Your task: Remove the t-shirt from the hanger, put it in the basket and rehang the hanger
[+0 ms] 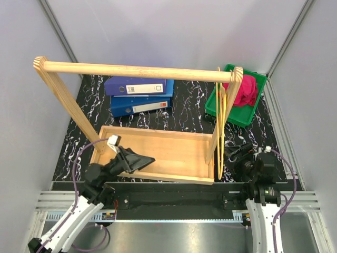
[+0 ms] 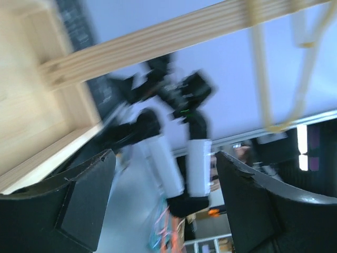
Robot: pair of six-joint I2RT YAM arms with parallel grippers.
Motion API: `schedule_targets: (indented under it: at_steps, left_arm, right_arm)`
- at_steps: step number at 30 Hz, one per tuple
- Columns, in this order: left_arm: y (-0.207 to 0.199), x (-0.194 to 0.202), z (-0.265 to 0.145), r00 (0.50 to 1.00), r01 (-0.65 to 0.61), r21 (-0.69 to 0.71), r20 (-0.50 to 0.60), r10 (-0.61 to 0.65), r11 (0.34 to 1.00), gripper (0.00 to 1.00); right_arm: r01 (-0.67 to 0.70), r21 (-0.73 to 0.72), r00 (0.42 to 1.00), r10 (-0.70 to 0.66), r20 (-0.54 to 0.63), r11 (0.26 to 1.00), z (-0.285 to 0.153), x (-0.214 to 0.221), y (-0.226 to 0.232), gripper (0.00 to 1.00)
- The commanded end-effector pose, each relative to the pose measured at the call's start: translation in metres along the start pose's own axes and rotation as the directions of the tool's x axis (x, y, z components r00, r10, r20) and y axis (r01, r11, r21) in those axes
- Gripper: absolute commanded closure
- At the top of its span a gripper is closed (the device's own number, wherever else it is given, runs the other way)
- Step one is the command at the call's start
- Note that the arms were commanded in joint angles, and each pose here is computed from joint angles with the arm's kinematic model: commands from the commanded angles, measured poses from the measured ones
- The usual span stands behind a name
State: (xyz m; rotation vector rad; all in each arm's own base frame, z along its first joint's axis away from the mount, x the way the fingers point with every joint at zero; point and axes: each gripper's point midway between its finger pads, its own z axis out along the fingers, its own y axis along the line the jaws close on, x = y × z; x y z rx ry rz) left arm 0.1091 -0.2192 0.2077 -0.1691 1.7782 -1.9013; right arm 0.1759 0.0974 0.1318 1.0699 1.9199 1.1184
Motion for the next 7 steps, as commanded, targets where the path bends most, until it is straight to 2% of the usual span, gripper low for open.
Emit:
schedule_targets:
  at_steps: [1, 4, 6, 7]
  left_arm:
    - [-0.005, -0.008, -0.010, 0.992, 0.045, 0.215, 0.106, -0.069, 0.976, 0.18]
    - [-0.020, -0.012, -0.015, 0.990, 0.035, 0.278, 0.125, -0.072, 0.960, 0.13]
    - [-0.036, -0.017, -0.020, 0.983, 0.067, 0.344, 0.139, -0.121, 0.937, 0.08]
    - [-0.046, -0.029, -0.024, 0.969, 0.082, 0.390, 0.184, -0.165, 0.917, 0.07]
  right_arm:
    - [-0.027, 0.093, 0.999, 0.031, -0.042, 0.995, 0.009, 0.008, -0.030, 0.00]
    - [-0.046, 0.082, 0.997, 0.051, -0.054, 0.996, 0.012, 0.014, -0.040, 0.00]
    - [-0.104, 0.079, 0.989, 0.111, -0.093, 0.991, 0.013, 0.021, -0.038, 0.00]
    - [-0.124, 0.074, 0.986, 0.132, -0.106, 0.989, 0.010, 0.022, -0.032, 0.00]
